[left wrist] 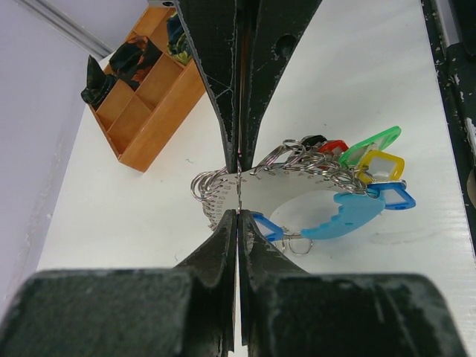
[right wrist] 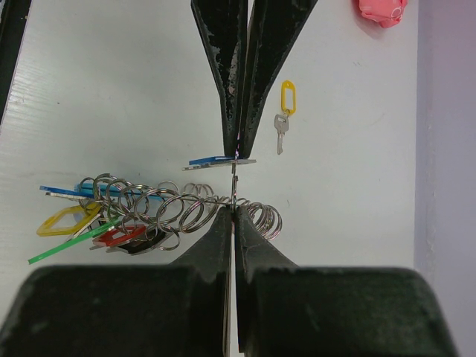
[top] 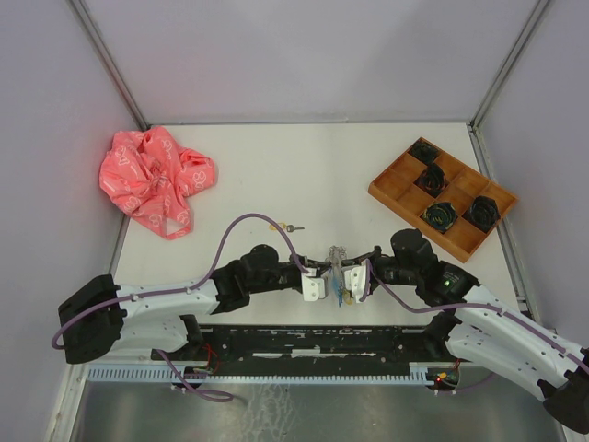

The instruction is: Put the keys on the keyring

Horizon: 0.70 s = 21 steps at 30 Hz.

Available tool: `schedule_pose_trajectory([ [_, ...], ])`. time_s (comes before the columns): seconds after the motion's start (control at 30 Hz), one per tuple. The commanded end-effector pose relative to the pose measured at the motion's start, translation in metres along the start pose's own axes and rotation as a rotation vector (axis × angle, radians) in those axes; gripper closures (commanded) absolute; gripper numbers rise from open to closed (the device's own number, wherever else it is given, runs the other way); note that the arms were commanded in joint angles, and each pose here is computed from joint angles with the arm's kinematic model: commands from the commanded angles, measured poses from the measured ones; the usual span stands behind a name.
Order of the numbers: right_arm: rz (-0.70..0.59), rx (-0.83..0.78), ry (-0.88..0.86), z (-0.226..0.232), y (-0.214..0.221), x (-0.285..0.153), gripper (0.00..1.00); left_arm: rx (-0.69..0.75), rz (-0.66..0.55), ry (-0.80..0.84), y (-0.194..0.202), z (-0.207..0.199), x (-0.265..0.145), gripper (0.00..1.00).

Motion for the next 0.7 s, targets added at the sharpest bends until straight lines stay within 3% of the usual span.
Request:
schedule_pose_trajectory([
  [0.0, -0.032, -0.014, 0.045, -0.0158, -0.0111, -0.0026, 0.99, 0.051, -0.055, -0.004, -0.0175, 0.0086, 0.0061, 0.97],
  [0.67, -0.033, -0.009, 0.039, -0.0154, -0.0112, -0.0023, 0.99, 0.05, -0.042, -0.045, -0.0168, 0.0114, 0.0046, 0.97],
])
Point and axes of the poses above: each gripper's point midway between its finger pads, its own x axis out along the fingers, its own z axis along the line the jaws close on, y = z × x, the point moved 8 cm from there along -x, back along the fingers, and after that the axes turned 8 degrees about -x, right-handed, at the moved point
